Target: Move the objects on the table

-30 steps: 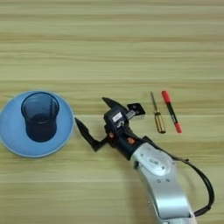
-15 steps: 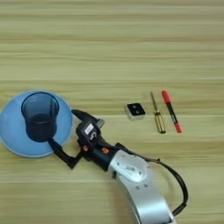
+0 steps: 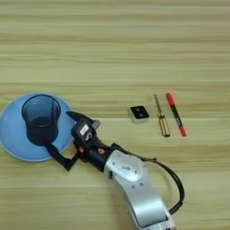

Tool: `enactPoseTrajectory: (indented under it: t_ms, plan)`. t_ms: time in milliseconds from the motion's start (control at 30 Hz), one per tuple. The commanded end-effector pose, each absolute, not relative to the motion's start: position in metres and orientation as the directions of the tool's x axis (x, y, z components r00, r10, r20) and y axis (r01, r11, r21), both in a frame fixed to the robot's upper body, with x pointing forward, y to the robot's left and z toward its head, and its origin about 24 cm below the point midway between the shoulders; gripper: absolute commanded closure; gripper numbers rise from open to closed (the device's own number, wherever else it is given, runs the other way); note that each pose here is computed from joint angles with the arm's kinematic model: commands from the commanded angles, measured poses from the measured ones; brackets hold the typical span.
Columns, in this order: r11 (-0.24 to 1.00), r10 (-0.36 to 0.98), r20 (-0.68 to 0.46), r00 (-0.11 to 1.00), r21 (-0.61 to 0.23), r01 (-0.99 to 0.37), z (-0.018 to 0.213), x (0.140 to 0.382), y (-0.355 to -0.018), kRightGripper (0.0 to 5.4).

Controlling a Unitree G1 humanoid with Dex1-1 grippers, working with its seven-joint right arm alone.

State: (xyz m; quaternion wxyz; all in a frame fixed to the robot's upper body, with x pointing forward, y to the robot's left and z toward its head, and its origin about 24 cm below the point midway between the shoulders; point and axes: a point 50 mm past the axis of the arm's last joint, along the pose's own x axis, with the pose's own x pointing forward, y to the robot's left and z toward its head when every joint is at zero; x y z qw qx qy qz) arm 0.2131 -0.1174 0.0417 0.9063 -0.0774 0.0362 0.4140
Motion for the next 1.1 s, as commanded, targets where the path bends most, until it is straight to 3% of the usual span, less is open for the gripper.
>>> enactPoseTrajectory:
  t_ms: [33,533,1100]
  plan:
    - [0.641,0.749,-0.065,0.659,-0.18,-0.746,0.06,0.225,-0.116,0.04]
    - [0.585,0.791,-0.078,0.607,-0.197,-0.787,0.061,0.227,-0.101,0.04]
    - [0.588,0.785,-0.087,0.613,-0.208,-0.782,0.056,0.246,-0.093,0.04]
